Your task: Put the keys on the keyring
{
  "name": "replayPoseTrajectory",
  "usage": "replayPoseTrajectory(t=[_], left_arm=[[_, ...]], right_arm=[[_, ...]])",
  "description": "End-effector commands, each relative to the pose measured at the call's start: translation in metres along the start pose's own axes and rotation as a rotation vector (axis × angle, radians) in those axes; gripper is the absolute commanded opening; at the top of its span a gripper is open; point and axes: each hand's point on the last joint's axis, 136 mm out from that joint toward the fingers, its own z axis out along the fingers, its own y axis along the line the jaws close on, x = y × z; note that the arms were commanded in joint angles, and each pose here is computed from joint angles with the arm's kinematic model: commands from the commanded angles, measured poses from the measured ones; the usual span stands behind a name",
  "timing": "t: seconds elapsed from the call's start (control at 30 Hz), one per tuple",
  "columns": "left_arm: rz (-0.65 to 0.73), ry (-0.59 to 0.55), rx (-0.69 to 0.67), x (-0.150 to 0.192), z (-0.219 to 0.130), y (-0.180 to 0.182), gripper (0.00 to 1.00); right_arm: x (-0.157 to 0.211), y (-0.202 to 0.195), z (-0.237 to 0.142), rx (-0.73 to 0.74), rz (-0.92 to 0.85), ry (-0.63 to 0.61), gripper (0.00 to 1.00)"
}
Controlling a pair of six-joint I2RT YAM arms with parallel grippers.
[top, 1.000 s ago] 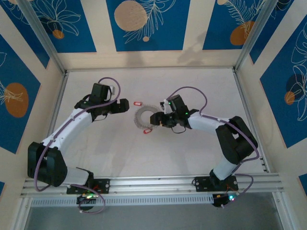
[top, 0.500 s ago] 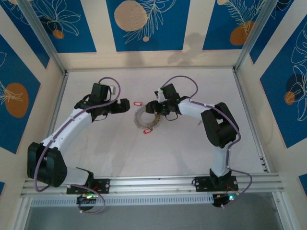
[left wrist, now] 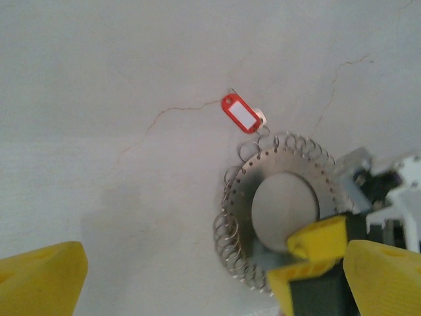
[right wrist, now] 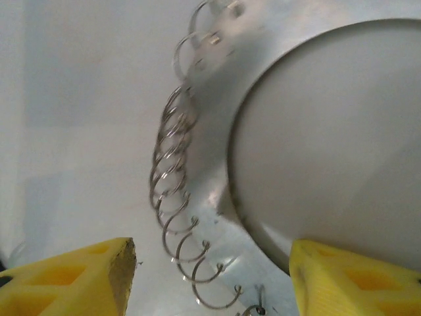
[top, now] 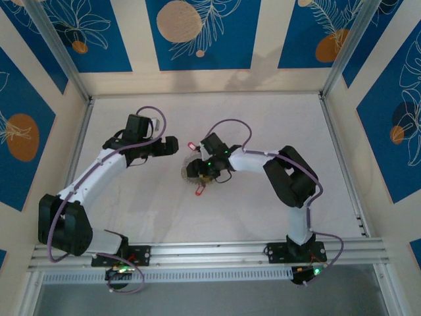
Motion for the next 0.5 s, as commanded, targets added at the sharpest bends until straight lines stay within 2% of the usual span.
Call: replayPoseTrajectory(t=[0.0,0.17,0.27,0.33,0.47], left_arm=[[0.006,0.02,0.024,0.001,0.003,-0.003,1.0],[-0.008,0.028,0.014,0.004,0.006,0.0,1.0],[-0.039,0.058,0.036,0.01,0.001,-0.004,1.0],[-0.064,0.095,0.091,0.019,-0.005,-0.013,1.0],[-0.142,0.225,0.21,0.061,-0.012,-0.028,1.0]], right_arm=[[0.035,0.032,0.01,-0.084,0.055,0.096,0.65],[0.024,0.059,-0.012,-0.046,-0.034,0.026,0.67],[0.014,0.043,-0.038,0.002,-0.099,-0.058,0.68],[0.015,0.027,-0.055,0.031,-0.14,-0.07,0.67],[0.029,0.0,-0.079,0.095,-0.241,-0.077,0.62]])
